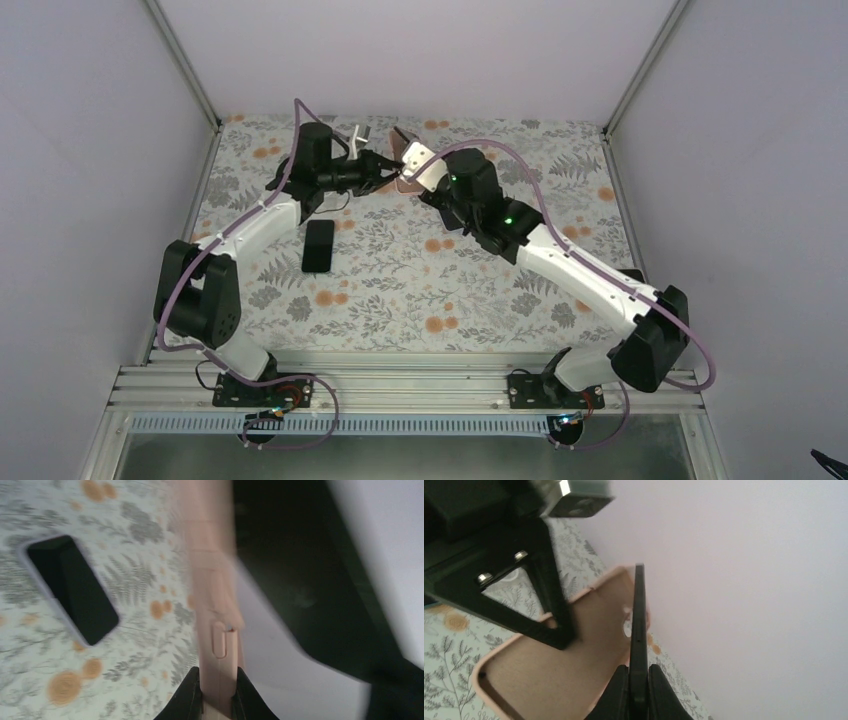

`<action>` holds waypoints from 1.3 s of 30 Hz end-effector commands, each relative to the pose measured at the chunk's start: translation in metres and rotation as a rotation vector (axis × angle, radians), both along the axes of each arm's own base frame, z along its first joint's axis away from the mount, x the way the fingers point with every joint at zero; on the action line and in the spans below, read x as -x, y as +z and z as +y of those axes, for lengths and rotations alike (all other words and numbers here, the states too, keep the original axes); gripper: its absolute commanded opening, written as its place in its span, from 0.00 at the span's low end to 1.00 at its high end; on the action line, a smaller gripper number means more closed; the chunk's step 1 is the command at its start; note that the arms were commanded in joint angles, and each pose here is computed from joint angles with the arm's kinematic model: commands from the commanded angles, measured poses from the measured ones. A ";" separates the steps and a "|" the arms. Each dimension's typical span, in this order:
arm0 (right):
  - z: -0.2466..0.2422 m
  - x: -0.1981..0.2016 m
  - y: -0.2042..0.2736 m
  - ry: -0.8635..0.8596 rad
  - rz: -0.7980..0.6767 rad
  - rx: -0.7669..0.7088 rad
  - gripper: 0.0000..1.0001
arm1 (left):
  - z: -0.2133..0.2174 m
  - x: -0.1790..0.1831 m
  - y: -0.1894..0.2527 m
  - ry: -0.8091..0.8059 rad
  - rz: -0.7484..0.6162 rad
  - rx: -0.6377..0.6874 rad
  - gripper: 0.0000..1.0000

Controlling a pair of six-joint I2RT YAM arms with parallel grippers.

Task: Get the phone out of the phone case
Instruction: Remove the phone case from the phone, then place the phone case at the center of the board.

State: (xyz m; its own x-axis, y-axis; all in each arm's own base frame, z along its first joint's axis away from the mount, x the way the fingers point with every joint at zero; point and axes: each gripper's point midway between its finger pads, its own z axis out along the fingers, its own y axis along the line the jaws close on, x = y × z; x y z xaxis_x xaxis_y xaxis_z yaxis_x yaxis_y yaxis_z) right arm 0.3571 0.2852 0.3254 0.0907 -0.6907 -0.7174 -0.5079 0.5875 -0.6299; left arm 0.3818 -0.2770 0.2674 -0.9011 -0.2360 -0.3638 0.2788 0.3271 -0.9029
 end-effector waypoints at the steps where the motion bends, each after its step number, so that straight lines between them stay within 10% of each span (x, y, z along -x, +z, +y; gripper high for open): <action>1: -0.029 0.002 0.086 -0.077 -0.141 -0.228 0.04 | 0.023 -0.024 -0.022 0.099 0.002 -0.083 0.02; 39: -0.047 -0.003 0.061 -0.079 -0.060 -0.244 0.04 | 0.081 -0.083 -0.162 -0.029 -0.002 -0.431 0.02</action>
State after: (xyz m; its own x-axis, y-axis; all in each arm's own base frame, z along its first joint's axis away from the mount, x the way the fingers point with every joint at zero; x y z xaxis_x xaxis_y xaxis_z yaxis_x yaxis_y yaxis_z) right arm 0.3621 0.2427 0.3598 0.0431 -0.5693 -0.8210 -0.4519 0.7218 -0.5243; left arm 0.4539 -0.1992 0.1106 -0.9139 -0.0749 -0.3989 0.2567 0.6545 -0.7112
